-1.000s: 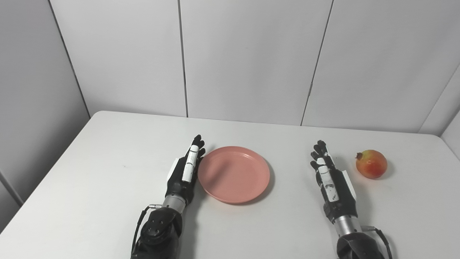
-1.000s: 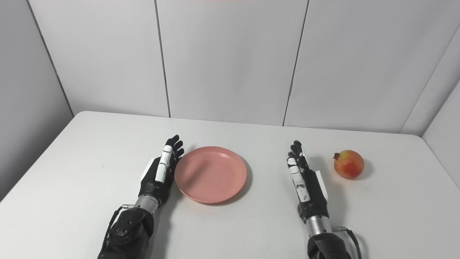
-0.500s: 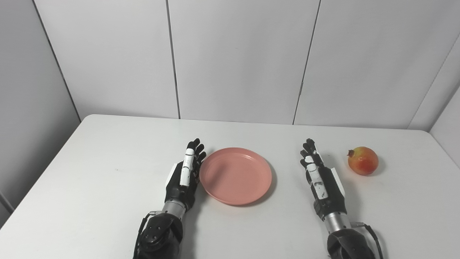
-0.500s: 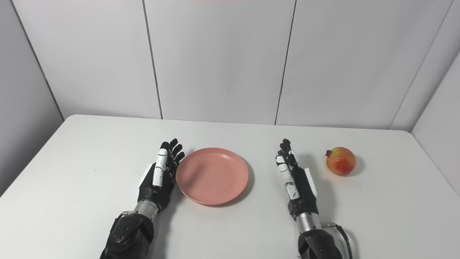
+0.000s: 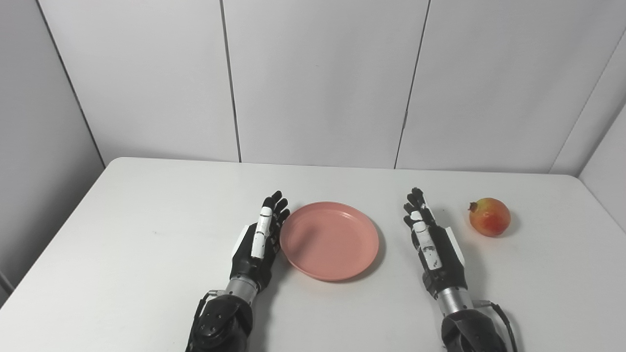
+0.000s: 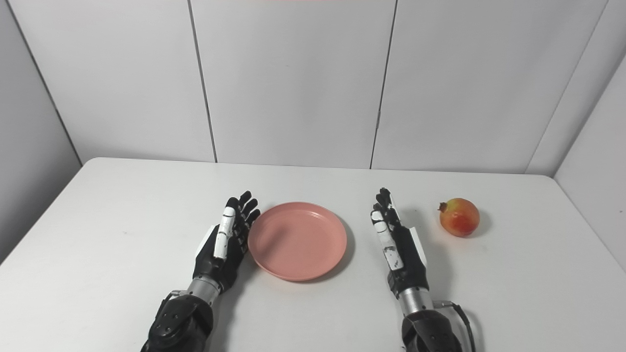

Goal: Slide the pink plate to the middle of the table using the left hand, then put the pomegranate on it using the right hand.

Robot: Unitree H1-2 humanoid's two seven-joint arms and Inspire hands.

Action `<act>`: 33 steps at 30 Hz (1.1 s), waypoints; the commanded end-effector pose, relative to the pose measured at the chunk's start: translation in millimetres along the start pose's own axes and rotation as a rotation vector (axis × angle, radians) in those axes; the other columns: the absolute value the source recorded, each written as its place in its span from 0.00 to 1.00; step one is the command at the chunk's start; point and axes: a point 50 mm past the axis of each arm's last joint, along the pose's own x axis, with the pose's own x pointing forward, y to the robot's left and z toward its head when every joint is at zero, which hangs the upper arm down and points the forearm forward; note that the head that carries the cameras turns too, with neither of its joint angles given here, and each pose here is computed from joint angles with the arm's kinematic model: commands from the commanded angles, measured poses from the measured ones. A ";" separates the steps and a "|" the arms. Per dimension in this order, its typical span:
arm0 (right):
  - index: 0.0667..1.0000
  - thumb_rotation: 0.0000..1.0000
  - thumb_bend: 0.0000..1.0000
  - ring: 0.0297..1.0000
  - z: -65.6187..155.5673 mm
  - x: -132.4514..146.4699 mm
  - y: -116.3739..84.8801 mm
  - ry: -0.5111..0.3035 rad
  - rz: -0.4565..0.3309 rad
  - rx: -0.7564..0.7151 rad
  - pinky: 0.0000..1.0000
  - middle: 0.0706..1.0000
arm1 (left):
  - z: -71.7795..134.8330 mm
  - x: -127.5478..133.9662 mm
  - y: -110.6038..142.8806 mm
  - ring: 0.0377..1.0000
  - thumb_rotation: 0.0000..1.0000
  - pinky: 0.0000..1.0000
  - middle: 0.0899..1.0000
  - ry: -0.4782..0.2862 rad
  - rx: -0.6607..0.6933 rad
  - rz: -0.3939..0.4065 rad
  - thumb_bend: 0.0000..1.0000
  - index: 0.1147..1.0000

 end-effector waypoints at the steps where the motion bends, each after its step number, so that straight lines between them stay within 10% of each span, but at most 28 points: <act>1: 1.00 0.87 0.68 1.00 -0.1 0.3 5.3 0.002 0.009 0.021 1.00 1.00 | 7.0 5.0 -7.1 1.00 1.00 1.00 1.00 -0.039 0.012 -0.032 0.59 1.00; 33: 1.00 0.89 0.66 0.99 32.7 14.5 -4.9 -0.133 -0.024 -0.068 1.00 1.00 | 5.5 19.0 16.2 1.00 1.00 1.00 1.00 -0.089 0.086 0.033 0.56 1.00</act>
